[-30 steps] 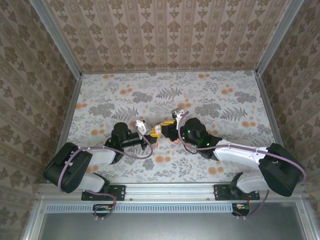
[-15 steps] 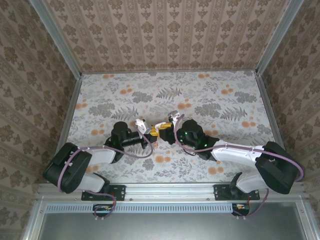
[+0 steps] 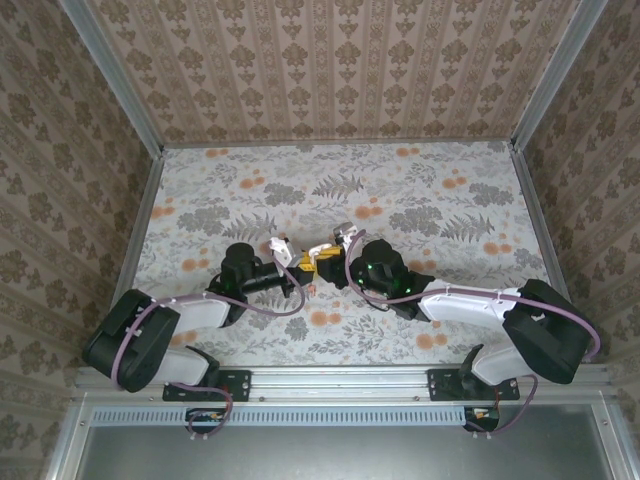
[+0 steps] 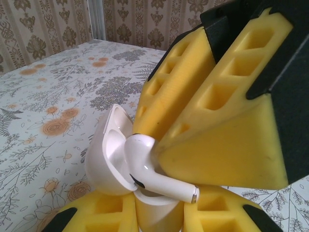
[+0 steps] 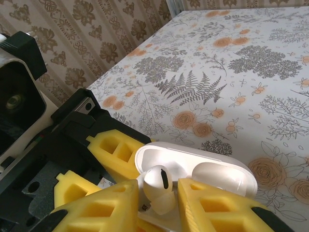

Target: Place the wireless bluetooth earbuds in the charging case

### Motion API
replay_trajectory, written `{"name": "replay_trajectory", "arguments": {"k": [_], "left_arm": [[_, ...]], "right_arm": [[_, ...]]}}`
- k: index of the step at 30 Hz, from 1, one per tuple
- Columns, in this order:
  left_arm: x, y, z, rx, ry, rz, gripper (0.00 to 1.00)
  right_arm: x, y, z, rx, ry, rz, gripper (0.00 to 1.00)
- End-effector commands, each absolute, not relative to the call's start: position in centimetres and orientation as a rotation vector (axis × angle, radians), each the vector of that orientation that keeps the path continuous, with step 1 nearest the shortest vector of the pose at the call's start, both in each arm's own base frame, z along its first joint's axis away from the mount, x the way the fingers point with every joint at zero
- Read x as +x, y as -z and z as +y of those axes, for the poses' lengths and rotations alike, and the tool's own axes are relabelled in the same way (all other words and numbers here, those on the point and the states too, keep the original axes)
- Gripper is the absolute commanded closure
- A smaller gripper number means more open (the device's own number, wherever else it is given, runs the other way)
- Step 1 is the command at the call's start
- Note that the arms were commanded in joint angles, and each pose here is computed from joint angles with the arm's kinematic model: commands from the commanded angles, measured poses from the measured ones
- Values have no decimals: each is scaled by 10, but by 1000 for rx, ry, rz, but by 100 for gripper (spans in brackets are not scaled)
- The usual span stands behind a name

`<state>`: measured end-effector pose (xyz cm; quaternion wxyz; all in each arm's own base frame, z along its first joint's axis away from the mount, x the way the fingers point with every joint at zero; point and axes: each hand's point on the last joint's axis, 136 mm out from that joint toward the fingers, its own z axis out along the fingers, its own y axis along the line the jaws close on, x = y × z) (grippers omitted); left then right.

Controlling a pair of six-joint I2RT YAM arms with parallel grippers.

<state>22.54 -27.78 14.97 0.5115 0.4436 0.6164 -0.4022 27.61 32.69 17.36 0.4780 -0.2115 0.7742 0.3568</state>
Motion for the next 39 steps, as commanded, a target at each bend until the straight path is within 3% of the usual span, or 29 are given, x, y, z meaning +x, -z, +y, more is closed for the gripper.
{"name": "replay_trajectory", "arguments": {"k": [1, 30, 39], "left_arm": [[222, -176, -283, 1085, 976, 1376, 91], [233, -160, -278, 1072, 891, 1448, 92], [251, -145, -272, 1012, 808, 1554, 92]], "right_arm": [[276, -181, 330, -535, -863, 1866, 72], [276, -186, 318, -498, -838, 1853, 78], [275, -172, 289, -511, -726, 1925, 78]]}}
